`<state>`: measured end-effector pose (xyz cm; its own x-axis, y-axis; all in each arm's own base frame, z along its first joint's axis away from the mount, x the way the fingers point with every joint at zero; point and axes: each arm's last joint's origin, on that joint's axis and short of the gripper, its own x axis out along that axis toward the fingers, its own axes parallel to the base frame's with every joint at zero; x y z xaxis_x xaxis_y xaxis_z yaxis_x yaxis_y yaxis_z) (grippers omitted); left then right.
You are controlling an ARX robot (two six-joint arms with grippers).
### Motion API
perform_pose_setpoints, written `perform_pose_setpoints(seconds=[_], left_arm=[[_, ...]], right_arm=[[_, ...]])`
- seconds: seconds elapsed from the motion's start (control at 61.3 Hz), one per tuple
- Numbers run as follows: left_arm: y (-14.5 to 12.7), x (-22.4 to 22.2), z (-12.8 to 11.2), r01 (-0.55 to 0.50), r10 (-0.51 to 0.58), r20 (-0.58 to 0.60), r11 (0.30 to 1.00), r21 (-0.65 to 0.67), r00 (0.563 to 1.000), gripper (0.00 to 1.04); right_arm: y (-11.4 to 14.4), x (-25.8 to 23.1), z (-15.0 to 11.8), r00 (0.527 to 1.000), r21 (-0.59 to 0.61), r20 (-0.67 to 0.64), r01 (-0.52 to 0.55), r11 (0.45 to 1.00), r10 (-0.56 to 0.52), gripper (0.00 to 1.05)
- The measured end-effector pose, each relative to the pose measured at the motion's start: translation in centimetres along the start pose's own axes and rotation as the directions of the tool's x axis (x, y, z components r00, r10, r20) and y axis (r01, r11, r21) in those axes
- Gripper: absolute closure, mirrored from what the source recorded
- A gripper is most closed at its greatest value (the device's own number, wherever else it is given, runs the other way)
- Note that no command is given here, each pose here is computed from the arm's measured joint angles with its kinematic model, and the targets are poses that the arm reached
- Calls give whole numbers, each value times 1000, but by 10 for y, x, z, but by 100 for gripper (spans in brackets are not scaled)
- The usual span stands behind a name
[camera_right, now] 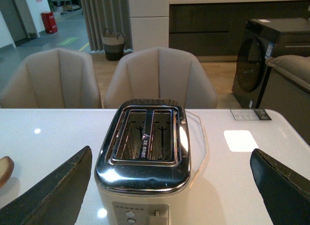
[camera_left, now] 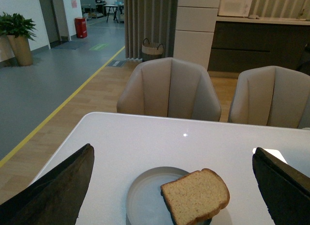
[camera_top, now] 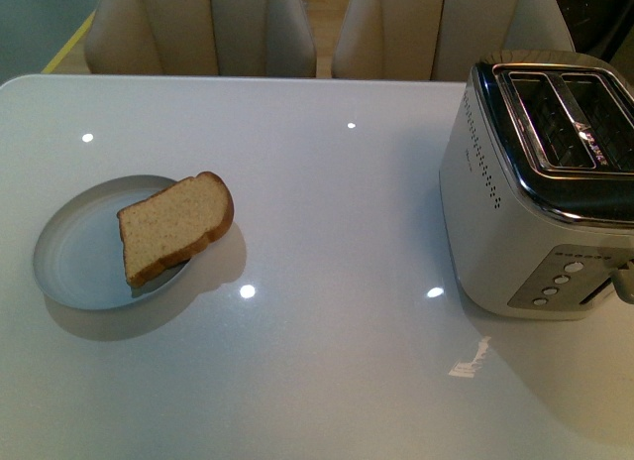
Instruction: Left arm holds plate, right arm toasts bread
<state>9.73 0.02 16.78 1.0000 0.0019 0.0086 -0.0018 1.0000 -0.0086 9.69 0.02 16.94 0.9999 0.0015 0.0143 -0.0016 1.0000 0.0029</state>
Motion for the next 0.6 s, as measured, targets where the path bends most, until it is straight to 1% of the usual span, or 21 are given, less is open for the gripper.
perform_pose_setpoints(seconds=[0.588, 0.604], left_arm=[[0, 0, 0, 1, -1, 0, 1000, 0, 1000, 7], [0, 0, -1, 18, -19, -39, 1000, -18, 999, 7]], right_arm=[[0, 0, 0, 1000, 0, 0, 0, 1000, 0, 9], [0, 0, 0, 1000, 0, 0, 0, 1000, 0, 9]])
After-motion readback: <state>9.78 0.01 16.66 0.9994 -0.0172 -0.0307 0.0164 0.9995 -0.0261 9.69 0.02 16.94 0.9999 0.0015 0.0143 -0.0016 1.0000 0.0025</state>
